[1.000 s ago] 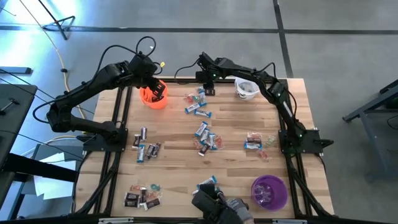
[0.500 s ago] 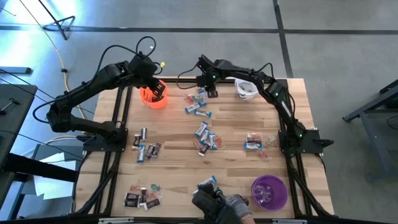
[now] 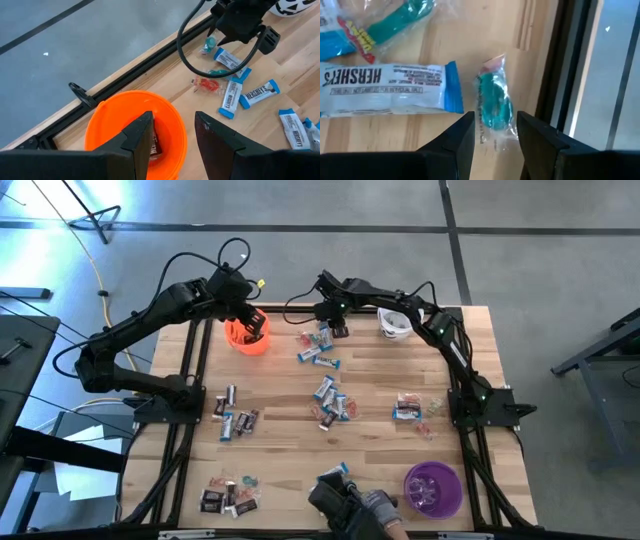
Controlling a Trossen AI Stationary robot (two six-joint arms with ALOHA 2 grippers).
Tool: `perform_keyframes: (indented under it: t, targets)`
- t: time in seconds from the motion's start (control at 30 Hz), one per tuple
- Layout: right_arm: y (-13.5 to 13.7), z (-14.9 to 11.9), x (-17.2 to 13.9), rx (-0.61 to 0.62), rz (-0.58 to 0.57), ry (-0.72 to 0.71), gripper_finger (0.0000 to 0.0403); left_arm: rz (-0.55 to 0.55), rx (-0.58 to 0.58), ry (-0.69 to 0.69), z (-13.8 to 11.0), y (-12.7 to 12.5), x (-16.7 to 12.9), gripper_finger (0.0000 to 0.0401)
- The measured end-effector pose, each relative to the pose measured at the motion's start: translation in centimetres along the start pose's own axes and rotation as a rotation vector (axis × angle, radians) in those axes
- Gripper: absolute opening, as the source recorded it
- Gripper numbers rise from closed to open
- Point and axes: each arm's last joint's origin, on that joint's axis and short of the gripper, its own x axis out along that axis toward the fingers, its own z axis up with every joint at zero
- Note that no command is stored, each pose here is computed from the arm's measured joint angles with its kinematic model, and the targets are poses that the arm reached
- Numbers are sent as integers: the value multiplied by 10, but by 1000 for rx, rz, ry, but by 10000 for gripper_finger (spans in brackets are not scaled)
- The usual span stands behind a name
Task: Sort candy
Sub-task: Put the blue gummy into the white bucket
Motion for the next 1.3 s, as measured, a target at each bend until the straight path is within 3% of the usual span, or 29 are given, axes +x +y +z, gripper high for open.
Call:
perform_keyframes:
  t: [0.37, 0.63, 0.83, 1.03, 1.3]
  targets:
    - [-2, -12, 12, 131, 82, -12, 105, 4, -1, -1, 0, 0, 0, 133]
    - [0, -13, 12, 211, 91, 10, 13, 7, -1, -2, 0, 0, 0, 133]
    - [1, -15, 9, 348, 97, 52, 8, 7, -1, -2, 0, 0, 0, 133]
    - [6, -17, -16, 458, 105, 139, 3, 7, 0, -2, 0, 0, 0, 133]
    - [8, -9, -83, 544, 37, 138, 1, 7, 18, -1, 0, 0, 0, 133]
